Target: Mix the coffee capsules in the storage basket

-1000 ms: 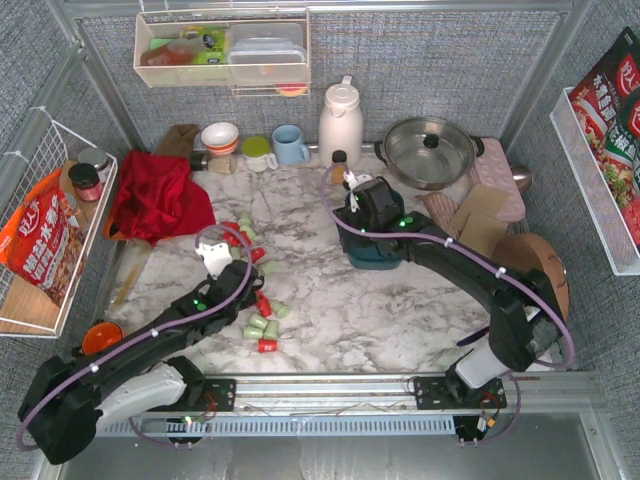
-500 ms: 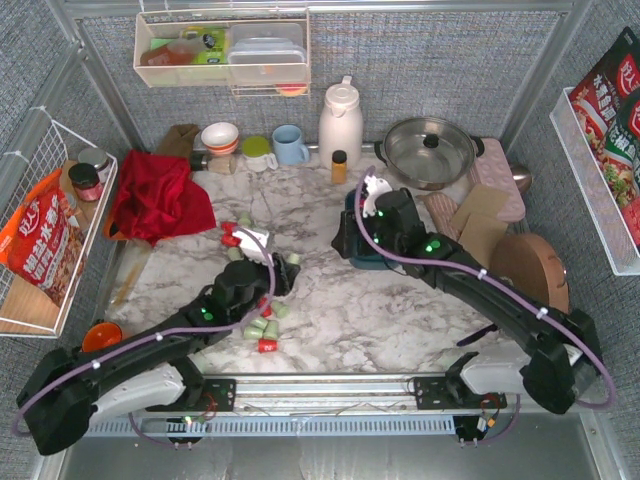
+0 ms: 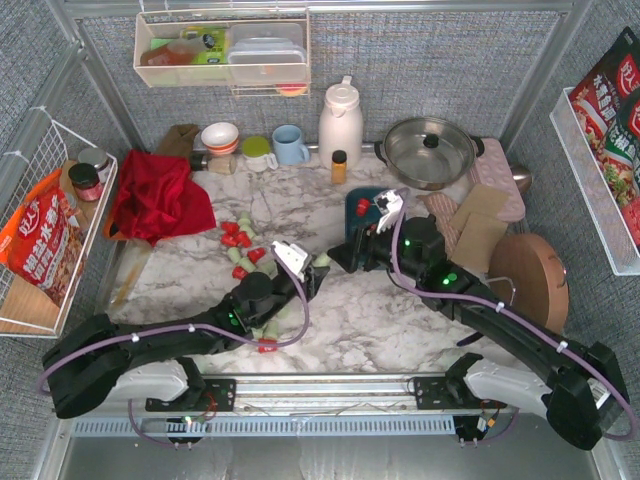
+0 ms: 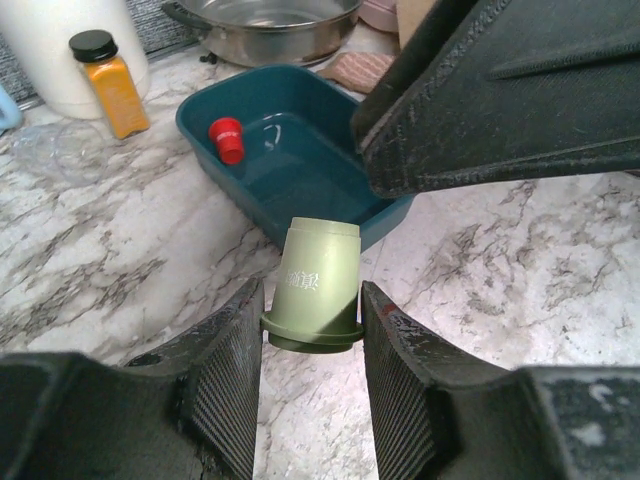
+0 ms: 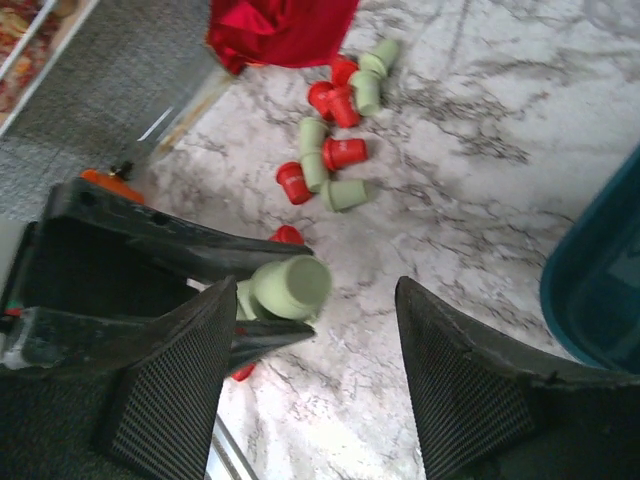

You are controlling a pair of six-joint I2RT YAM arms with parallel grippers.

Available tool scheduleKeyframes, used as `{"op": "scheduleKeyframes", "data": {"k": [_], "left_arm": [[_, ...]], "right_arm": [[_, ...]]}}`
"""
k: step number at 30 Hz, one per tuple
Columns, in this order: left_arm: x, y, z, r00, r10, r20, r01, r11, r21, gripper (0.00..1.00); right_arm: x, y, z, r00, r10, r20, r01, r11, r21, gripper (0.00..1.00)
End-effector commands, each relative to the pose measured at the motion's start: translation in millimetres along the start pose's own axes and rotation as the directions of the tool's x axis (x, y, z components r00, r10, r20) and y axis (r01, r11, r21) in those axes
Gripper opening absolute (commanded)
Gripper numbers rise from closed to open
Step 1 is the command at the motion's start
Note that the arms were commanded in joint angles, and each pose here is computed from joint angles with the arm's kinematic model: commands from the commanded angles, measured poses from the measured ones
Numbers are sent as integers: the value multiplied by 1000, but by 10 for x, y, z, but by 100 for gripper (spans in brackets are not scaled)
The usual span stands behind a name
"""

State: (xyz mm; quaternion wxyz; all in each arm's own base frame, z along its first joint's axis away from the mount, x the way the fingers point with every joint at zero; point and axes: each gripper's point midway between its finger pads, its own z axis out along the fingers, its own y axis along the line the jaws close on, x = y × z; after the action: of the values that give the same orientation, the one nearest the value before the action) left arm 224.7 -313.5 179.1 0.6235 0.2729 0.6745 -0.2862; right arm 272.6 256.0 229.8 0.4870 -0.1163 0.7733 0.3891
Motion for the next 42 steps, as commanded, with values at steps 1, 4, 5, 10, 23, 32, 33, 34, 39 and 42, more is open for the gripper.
{"op": "scheduleKeyframes", "data": {"k": [1,4,5,10,23,32,33,34,39,42], "left_arm": [[-230,-80,83,996,9,94,-10,1000,11,35],[-256,-137,106,994,8,110,-10,1000,17,35],[-269,-156,106,993,8,116,-10,1000,20,35],[-355,-160,73,989,15,146,-17,1000,10,35],[-400,-138,21,985,20,170,-19,1000,-6,35],[-413,-121,19,984,34,177,-31,999,-20,35],[-408,-121,21,984,35,175,-32,999,-19,35],[-399,-122,24,984,35,173,-33,999,-19,35],[-388,-114,35,985,39,169,-35,999,-25,35],[-398,-110,37,985,36,171,-31,999,-29,40]], "right_arm": [[-138,293,-17,999,-14,49,21,989,-146,68],[-105,325,7,1000,-4,25,8,986,-166,65],[-98,320,14,1000,0,17,3,987,-163,65],[-42,208,30,1000,7,-23,-9,996,-94,60],[47,288,71,994,42,-99,-55,991,-125,57],[122,367,132,986,83,-143,-107,980,-170,54],[126,366,137,986,88,-143,-112,979,-170,53],[124,366,141,986,91,-142,-115,979,-170,51],[158,351,165,982,105,-155,-131,978,-163,39],[181,346,169,980,113,-164,-139,977,-160,28]]}}
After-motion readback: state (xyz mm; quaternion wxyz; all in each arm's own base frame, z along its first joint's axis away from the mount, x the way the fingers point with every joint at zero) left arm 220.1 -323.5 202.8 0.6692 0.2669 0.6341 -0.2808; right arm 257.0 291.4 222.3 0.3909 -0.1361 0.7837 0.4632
